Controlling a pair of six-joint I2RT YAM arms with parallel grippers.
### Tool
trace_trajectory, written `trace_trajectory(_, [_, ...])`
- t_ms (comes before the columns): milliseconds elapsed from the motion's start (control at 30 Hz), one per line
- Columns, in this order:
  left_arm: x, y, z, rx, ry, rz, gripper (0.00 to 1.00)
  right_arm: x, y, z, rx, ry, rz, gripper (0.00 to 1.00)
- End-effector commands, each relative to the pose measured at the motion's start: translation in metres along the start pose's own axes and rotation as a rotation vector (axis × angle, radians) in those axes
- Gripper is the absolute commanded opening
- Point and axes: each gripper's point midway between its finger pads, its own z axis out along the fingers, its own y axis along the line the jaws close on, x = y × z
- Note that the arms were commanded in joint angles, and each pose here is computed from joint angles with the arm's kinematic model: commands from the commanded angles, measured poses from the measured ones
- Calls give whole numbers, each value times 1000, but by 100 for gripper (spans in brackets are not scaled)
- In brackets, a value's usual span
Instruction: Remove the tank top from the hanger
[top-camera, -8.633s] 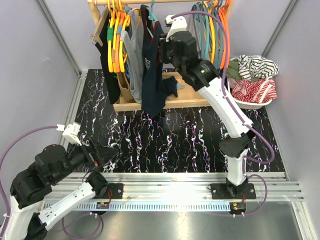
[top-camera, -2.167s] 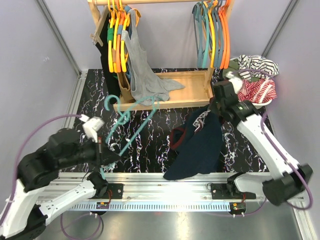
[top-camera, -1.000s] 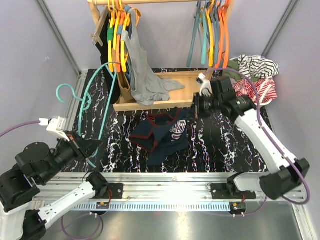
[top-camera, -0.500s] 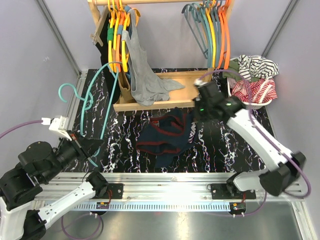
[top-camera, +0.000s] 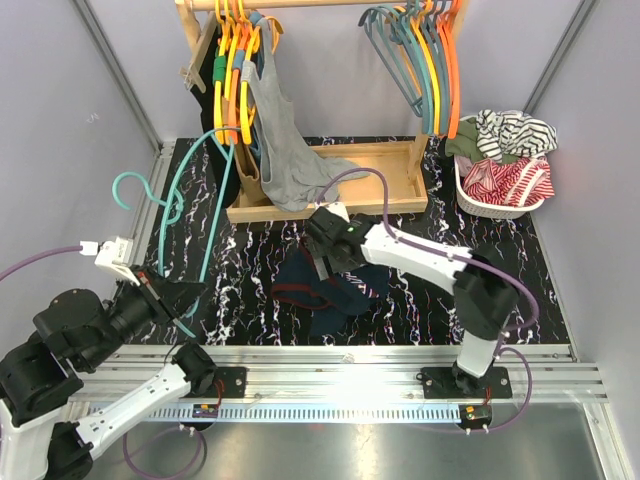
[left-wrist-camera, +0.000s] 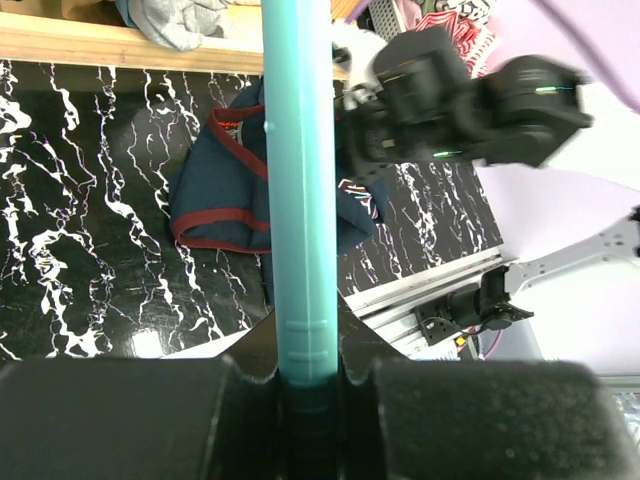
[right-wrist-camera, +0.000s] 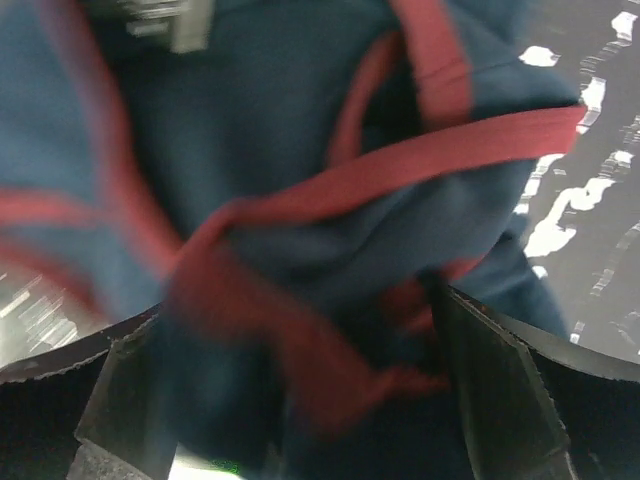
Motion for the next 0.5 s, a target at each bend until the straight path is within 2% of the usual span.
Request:
trace_trajectory(0, [-13,-12,-2,59,-60,-32,0,-6,-31,25,235,-43,28,100])
trace_trajectory(100, [-13,-12,-2,59,-58,-29,0,3,-37,52,319,-7,42,100])
trace_trajectory(233, [-15,-11,-6,56,-65,-26,0,37,-20,95,210,142,132,100])
trace_trajectory(367, [-13,-8,-8,47,-64,-25,0,59,-22,121,176,207,242,99])
trace_trajectory(433, [-8,-8,-3,54,-53,-27,0,77,-35,135,158,297,325,84])
trace_trajectory(467, [-8,-11,-3,72,-51,-31,0,87,-53,147,170,341,401,53])
